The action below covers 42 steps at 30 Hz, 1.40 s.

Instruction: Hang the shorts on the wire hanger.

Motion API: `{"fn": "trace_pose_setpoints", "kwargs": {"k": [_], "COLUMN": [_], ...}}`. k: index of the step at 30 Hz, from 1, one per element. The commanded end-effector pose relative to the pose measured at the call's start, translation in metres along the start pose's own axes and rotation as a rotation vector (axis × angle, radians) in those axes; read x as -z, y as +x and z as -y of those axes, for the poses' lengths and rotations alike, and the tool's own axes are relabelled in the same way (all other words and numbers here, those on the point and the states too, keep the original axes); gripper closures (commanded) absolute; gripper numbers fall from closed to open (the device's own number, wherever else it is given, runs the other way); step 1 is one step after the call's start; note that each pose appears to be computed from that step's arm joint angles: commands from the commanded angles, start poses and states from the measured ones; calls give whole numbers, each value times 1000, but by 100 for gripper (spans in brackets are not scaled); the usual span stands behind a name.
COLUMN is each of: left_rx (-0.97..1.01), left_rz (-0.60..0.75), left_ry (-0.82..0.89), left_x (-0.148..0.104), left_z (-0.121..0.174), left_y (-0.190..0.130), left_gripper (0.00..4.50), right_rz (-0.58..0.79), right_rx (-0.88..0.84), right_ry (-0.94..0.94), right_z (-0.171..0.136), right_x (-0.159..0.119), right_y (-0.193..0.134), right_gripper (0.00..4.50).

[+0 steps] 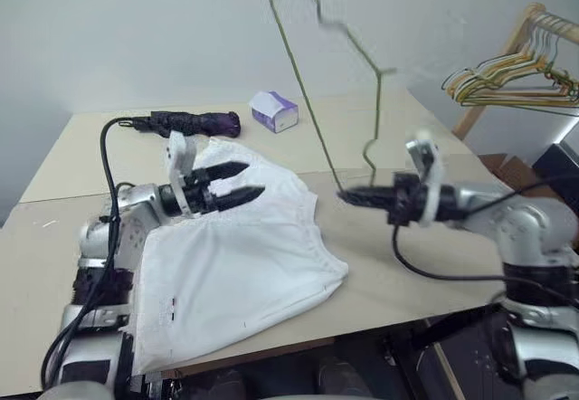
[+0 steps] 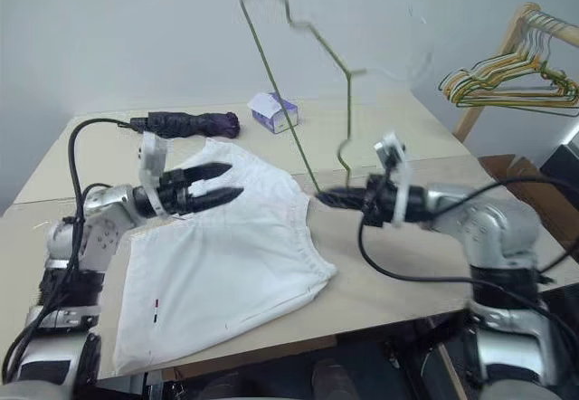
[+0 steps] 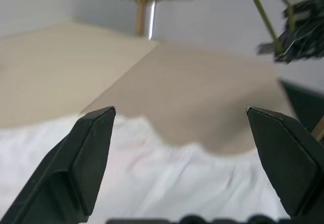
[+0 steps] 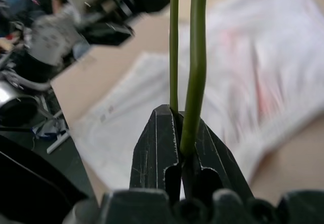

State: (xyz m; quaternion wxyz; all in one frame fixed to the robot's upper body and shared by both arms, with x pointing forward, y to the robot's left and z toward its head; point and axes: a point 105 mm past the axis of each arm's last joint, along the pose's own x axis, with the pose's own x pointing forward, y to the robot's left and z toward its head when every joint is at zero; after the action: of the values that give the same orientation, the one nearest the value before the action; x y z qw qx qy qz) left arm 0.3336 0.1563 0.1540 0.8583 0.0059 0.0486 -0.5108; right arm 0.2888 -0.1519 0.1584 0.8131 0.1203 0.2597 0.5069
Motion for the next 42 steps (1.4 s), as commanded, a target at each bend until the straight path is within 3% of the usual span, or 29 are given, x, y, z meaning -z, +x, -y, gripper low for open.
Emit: {"fn": "trace_pose_setpoints", "kwargs": {"k": [1, 6, 10, 14, 24, 33, 38, 42], "left_rx": [39, 89, 112, 126, 117, 110, 103, 111], "left_rz": [-40, -89, -125, -152, -181, -178, -181, -179], "left_ry": [131, 158, 163, 171, 171, 183, 183, 186], "left_x": [-5, 3, 11, 17, 22, 20, 21, 21], "left_z": [6, 15, 20, 24, 29, 28, 26, 28], "left_y": [-6, -8, -7, -7, -11, -10, -9, -5], "left_gripper": [2, 2, 2, 2, 2, 2, 2, 2], "right_rz": [-132, -341, -416, -464, -430, -423, -487, -550], "right_rx": [27, -4, -81, -44, -4, -81, -142, -109], "right_ry": [34, 169, 436, 473, 497, 433, 375, 390], "right_z": [-5, -10, -7, 10, 37, 30, 23, 36], "right_x": [24, 72, 95, 108, 109, 106, 107, 103], "right_y": [-21, -52, -77, -81, -64, -56, -60, -54], "right_gripper": [450, 450, 450, 450, 450, 450, 450, 450]}}
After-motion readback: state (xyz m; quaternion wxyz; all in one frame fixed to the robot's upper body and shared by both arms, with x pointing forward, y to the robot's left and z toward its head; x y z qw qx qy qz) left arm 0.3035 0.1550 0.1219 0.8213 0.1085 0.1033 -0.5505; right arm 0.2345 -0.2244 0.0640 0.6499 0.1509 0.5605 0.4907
